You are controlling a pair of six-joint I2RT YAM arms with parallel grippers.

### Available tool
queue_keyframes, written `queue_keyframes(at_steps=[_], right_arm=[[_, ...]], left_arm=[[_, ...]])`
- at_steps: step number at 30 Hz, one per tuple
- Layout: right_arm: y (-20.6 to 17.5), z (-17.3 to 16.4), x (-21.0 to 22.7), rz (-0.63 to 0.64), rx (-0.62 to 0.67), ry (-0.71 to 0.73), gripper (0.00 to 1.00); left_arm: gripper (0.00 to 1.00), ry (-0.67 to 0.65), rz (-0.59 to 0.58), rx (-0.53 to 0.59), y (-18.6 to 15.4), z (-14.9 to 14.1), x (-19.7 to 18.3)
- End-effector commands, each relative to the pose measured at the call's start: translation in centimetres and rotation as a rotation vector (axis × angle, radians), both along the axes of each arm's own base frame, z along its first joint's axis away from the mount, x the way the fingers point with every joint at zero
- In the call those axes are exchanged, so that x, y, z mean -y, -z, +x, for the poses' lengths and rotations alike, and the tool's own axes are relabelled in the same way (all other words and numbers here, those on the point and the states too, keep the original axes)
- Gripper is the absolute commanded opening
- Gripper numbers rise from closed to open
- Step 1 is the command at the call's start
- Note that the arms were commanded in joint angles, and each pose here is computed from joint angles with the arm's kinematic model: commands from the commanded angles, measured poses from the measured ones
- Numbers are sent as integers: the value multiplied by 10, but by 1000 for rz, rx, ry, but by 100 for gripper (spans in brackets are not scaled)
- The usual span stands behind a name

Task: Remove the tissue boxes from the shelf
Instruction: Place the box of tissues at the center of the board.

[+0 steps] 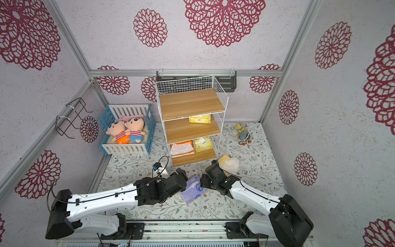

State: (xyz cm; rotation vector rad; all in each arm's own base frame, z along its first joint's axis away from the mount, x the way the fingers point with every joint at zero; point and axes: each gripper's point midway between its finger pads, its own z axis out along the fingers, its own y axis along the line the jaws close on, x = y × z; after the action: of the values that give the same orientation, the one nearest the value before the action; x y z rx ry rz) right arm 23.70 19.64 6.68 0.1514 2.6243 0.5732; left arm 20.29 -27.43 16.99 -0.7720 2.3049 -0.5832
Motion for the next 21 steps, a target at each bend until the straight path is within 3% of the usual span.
queue_keyframes(at_steps=[1, 8, 15, 21], right_arm=[[-5, 8, -9, 21, 31, -30, 65], [4, 9, -11, 16, 8, -39, 67], [-7, 9, -15, 53, 30, -46, 67], [-16, 8, -15, 83, 50, -37, 67]], left_arm=[[97, 59, 159, -115, 44, -18, -3], [97, 68, 78, -151, 73, -24, 21], [97, -23, -176, -53, 98, -3, 20], [97, -8, -194, -28, 102, 22, 32]])
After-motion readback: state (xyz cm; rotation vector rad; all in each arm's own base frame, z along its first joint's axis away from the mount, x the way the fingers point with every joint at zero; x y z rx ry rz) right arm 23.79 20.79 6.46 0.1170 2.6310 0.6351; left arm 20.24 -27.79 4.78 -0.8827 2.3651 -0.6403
